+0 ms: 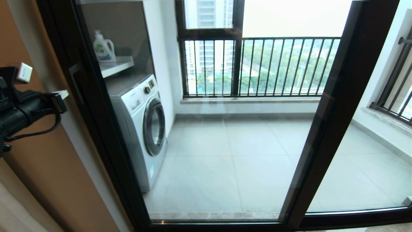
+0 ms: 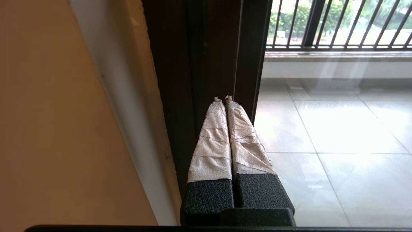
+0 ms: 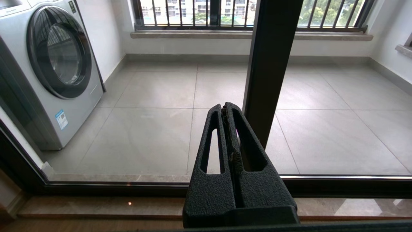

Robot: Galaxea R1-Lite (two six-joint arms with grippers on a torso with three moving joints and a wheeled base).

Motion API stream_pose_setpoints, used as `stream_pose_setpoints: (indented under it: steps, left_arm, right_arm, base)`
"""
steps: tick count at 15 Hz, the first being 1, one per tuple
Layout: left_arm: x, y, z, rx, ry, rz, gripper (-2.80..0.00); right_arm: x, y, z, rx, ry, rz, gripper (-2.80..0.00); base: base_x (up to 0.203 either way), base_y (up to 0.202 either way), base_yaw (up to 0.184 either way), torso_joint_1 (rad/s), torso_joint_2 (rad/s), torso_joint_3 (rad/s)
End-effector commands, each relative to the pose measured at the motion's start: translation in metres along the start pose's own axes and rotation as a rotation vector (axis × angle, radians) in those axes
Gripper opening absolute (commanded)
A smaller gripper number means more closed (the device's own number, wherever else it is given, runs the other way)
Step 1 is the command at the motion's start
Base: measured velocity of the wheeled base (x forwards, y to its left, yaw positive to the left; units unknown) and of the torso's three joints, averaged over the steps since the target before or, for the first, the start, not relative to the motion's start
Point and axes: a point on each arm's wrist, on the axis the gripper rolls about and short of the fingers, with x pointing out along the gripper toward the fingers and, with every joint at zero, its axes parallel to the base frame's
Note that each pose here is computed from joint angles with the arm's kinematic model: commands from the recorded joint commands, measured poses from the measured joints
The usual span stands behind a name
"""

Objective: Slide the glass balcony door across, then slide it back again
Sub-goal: Close the slid door

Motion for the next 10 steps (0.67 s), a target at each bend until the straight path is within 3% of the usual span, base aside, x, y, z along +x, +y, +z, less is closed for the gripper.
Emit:
stream_pose_setpoints:
  steps: [1,6,10]
  left_arm:
    - [0.018,0.003,-0.014,0.013,0.023,-0.004,-2.80]
    - [0.034,0.008,-0.015,0.022,0.008,0.002,-2.80]
    - [0.042,-0.010,-0.019,0.019,0.015,-0.046,-2.80]
  right_arm:
    - [0.001,0.000,-0.003,0.001,0.013,0.001,-2.80]
    - [0.001,0.000,-0.003,-0.001,0.013,0.002,-2.80]
    - [0.001,0.000,-0.003,0.000,0.013,0.001,-2.80]
  base:
    - [0.000,0.000,0.000,0.000,0.00,0.000]
    - [0.000,0.000,0.000,0.000,0.00,0.000]
    - [0.000,0.000,0.000,0.000,0.00,0.000]
